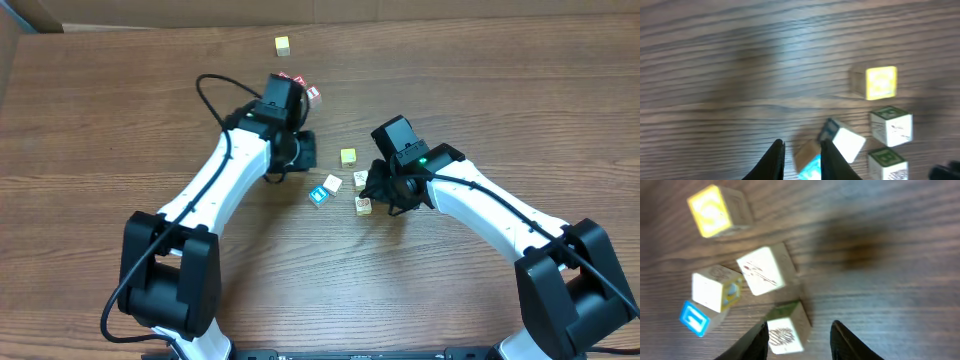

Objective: Flip 5 blocks

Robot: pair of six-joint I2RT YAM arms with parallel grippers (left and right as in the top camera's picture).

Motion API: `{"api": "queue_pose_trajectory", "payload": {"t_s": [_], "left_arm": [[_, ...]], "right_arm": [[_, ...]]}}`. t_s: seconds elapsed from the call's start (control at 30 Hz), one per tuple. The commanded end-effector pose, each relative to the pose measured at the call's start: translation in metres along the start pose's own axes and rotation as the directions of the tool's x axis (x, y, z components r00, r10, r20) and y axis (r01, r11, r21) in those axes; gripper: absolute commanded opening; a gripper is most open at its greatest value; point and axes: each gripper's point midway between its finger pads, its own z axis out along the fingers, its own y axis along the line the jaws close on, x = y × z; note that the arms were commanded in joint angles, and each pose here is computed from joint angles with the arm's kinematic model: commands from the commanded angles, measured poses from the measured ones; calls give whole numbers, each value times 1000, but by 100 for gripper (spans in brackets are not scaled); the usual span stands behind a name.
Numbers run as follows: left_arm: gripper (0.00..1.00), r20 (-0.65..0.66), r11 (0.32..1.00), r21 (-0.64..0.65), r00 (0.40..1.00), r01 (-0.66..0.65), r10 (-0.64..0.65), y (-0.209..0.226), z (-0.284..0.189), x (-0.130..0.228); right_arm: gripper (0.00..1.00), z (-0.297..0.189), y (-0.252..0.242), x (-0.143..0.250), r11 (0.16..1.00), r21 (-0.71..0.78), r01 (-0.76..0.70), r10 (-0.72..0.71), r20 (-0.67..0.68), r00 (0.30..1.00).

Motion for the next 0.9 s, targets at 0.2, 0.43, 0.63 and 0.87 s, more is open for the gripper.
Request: {"api": "queue_pose_trajectory", "payload": {"t_s": [0.2,0.43,0.63,0.87], "left_arm": [[18,30,969,-98,974,226,-224,41,-4,-10],[14,-48,931,-140,937,338,-347,102,-14,3],[10,-102,923,-128,921,362,-376,130,-21,12],[12,-115,922,-138,919,361,-377,133,-22,16]], "right_arm": [[41,-6,64,-2,961,-184,207,-193,93,977],[42,22,85,-1,950,-138,280,-251,193,948],[47,46,82,-7,948,-35,315,-295,271,916],[47,54,83,0,945,-61,322,-300,234,925]]}}
